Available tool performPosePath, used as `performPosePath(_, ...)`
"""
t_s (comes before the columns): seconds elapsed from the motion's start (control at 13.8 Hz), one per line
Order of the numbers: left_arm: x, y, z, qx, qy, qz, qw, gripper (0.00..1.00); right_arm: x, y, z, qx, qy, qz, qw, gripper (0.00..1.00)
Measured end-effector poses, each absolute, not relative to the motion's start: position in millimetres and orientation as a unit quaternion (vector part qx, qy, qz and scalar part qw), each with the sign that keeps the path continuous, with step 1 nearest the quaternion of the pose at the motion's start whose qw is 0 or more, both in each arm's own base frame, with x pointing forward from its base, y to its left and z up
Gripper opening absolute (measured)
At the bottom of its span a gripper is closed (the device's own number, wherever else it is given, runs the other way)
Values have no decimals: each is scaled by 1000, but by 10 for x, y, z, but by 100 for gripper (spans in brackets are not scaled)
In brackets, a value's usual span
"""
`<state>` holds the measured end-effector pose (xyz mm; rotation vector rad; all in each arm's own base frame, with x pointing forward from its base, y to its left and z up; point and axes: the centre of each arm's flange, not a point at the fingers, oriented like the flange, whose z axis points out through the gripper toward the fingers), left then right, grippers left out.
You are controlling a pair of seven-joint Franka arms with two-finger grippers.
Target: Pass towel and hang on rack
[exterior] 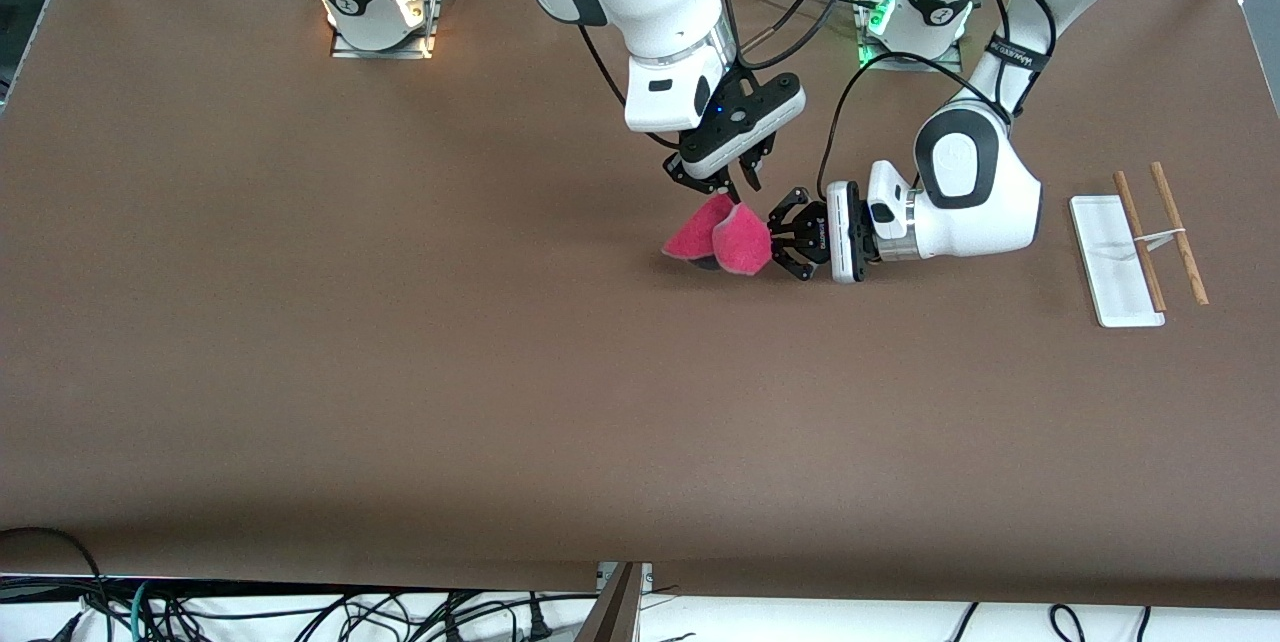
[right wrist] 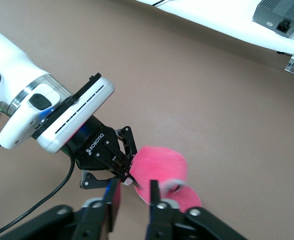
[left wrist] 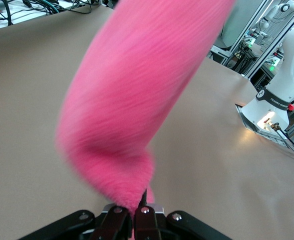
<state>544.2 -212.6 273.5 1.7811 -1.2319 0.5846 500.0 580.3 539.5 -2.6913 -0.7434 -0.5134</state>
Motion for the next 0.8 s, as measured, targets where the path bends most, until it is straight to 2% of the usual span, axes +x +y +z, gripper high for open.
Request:
performPosePath(0.29, 5458, -2110, 2789, 715, -496, 239, 430, 3, 5086, 5715, 5388, -941, -252, -177, 144, 81)
performPosePath(0.43, 5488, -2065, 2879, 715, -511, 235, 416, 3, 5158, 5635, 5372, -944, -247, -172, 137, 100)
performPosePath(0.8, 5716, -1933, 3402, 740, -547, 138, 366, 3, 5521, 5031, 5562, -952, -246, -150, 100, 100)
